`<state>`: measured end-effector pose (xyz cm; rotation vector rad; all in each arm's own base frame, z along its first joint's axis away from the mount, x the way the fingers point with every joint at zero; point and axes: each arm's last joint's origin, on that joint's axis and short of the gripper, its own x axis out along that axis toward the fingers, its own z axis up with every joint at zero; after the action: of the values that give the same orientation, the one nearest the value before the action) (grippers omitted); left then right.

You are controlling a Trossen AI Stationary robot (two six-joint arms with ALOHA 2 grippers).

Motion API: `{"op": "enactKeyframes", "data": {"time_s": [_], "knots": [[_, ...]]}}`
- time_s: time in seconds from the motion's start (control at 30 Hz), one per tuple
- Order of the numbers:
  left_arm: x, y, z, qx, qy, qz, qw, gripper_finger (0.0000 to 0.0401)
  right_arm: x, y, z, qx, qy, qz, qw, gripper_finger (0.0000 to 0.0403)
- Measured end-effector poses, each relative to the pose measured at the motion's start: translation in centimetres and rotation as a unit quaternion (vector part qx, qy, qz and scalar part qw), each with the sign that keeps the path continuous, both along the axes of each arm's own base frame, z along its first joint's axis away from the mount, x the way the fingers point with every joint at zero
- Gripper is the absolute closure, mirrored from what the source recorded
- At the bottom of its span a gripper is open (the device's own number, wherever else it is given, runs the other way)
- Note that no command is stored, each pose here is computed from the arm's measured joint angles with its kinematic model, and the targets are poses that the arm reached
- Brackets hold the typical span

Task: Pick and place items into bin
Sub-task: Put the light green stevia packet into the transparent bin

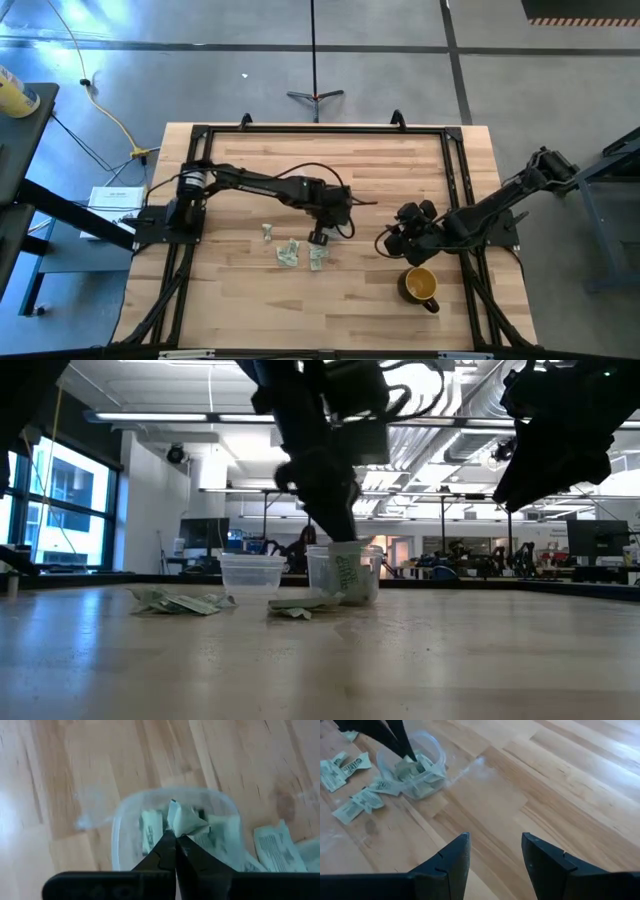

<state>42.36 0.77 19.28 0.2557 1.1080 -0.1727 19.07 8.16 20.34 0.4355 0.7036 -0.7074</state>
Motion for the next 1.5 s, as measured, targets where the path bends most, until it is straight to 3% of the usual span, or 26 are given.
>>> {"op": "enactKeyframes", "data": {"time_s": [0.37, 0.57, 0.73, 0.93, 1.0, 1.07, 1.1, 1.17, 1.27, 1.4, 1.5], "knots": [[0.3, 0.0, -1.2, 0.003, 0.012, 0.005, 1.0, 0.0321, -0.1, -0.2, -0.1, -0.01, 0.012, 0.0, 1.0, 0.0234], [0.1, 0.1, 1.8, -0.004, 0.029, 0.039, 0.999, 0.0299, -0.2, -0.3, -0.1, -0.015, 0.019, 0.0, 1.0, 0.0234], [0.4, -0.1, 3.2, -0.026, 0.028, 0.031, 0.999, 0.0277, -0.4, -0.3, -0.2, -0.018, 0.025, 0.0, 1.0, 0.0234], [-2.7, 0.5, 5.3, 0.008, 0.126, 0.023, 0.992, 0.024, -0.4, -0.4, -0.2, -0.022, 0.031, 0.0, 0.999, 0.0234], [-3.9, 0.7, 5.4, 0.014, 0.175, 0.057, 0.983, 0.0228, -0.5, -0.5, -0.2, -0.031, 0.033, 0.0, 0.999, 0.0234], [-4.8, 0.7, 5.1, 0.002, 0.218, 0.145, 0.965, 0.0217, -0.5, -0.6, -0.2, -0.035, 0.036, -0.001, 0.999, 0.0234], [-5.4, 0.8, 5.0, -0.002, 0.246, 0.206, 0.947, 0.0213, -0.5, -0.7, -0.2, -0.035, 0.037, -0.004, 0.999, 0.0234], [-6.3, 0.8, 4.7, -0.011, 0.266, 0.332, 0.905, 0.0206, -0.4, -0.9, -0.2, -0.036, 0.038, -0.007, 0.999, 0.0234], [-7.9, 0.7, 3.4, -0.01, 0.318, 0.452, 0.833, 0.0204, -0.2, -1.2, -0.2, -0.034, 0.036, -0.016, 0.999, 0.0234], [-8.8, -0.7, 1.0, -0.048, 0.324, 0.516, 0.792, 0.0204, 0.2, -1.8, -0.2, -0.002, 0.033, -0.037, 0.999, 0.0234], [-9.0, -2.2, -0.8, -0.068, 0.314, 0.542, 0.776, 0.0204, 0.5, -2.3, -0.3, 0.019, 0.035, -0.047, 0.998, 0.0234]]}}
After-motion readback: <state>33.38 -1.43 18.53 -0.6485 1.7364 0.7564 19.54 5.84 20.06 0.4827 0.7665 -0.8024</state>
